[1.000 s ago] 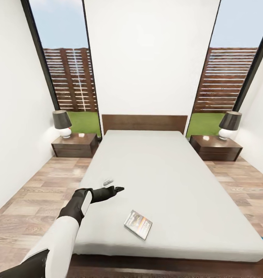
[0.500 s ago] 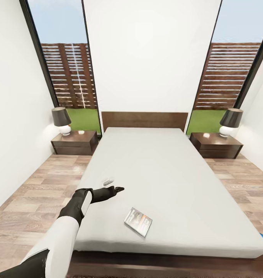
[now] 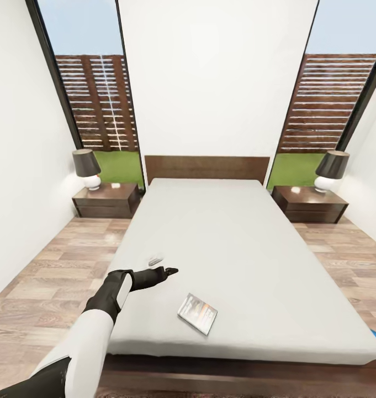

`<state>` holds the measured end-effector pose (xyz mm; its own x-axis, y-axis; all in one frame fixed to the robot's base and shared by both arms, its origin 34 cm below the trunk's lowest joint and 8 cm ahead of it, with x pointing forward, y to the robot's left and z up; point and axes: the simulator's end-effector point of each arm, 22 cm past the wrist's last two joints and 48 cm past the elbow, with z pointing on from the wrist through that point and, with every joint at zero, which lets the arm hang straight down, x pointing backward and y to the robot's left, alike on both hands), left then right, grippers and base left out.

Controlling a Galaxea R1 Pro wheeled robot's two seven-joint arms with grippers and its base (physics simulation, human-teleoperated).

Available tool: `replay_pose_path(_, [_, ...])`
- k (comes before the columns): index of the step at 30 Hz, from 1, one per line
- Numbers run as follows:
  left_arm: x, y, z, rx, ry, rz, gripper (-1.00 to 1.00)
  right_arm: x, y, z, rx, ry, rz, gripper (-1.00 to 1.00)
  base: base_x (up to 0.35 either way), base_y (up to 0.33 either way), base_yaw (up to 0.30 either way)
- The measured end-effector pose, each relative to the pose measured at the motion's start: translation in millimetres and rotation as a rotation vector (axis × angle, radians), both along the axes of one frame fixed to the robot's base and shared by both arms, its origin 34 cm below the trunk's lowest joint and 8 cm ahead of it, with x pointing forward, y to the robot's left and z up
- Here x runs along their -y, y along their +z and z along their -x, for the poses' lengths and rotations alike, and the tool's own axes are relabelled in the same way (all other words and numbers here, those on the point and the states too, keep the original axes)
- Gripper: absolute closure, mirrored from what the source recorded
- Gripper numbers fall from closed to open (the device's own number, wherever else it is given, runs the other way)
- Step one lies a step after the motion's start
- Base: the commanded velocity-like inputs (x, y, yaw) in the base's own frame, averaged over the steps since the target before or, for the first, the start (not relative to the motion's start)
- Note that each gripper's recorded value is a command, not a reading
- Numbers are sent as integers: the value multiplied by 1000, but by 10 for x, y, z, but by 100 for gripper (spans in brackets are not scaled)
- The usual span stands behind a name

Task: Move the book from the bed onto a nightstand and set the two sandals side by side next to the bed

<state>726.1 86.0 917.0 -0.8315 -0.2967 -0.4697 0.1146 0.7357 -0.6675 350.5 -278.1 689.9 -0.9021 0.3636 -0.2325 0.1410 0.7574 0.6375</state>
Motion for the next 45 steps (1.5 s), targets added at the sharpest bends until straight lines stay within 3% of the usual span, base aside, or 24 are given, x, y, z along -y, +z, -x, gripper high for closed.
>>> replay_pose_path(45, [7, -436, 85, -74, -3, 3, -100, 70, -148, 217, -66, 3, 6, -100, 0, 0, 0])
